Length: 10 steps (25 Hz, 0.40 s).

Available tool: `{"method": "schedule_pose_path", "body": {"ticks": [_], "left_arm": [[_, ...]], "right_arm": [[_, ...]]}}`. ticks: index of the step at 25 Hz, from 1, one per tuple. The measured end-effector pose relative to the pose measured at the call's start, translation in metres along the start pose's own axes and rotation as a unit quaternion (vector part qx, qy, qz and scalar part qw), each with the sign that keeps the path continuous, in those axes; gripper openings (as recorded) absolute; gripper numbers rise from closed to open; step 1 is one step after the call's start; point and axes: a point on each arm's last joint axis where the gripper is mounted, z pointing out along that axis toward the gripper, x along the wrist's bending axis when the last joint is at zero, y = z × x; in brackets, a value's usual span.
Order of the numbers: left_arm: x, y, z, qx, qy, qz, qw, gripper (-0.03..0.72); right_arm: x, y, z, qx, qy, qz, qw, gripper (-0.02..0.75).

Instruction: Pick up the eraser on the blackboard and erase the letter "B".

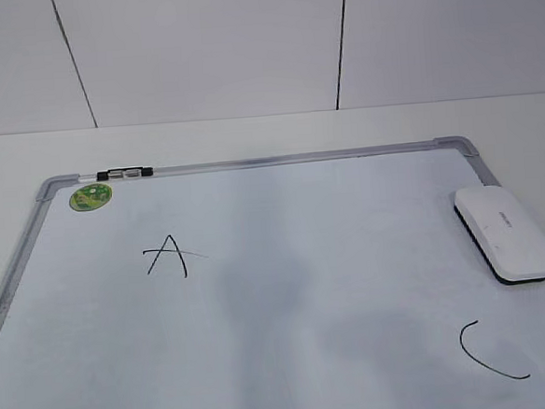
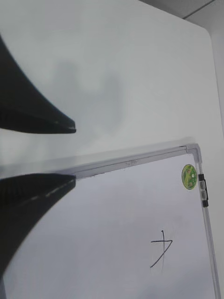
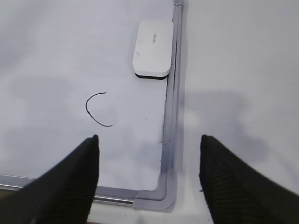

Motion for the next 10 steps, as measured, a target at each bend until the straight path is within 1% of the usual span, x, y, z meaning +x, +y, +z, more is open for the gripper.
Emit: {"method": "schedule_pose_path", "body": {"ticks": [10], "left_arm": [[-0.0003,0.0000,0.0000,0.000,-0.002,-0.001,1.000,0.231]], "right_arm": [[0.0000,0.0001,0.0000,0.000,0.000,0.000,1.000,0.504]]}}
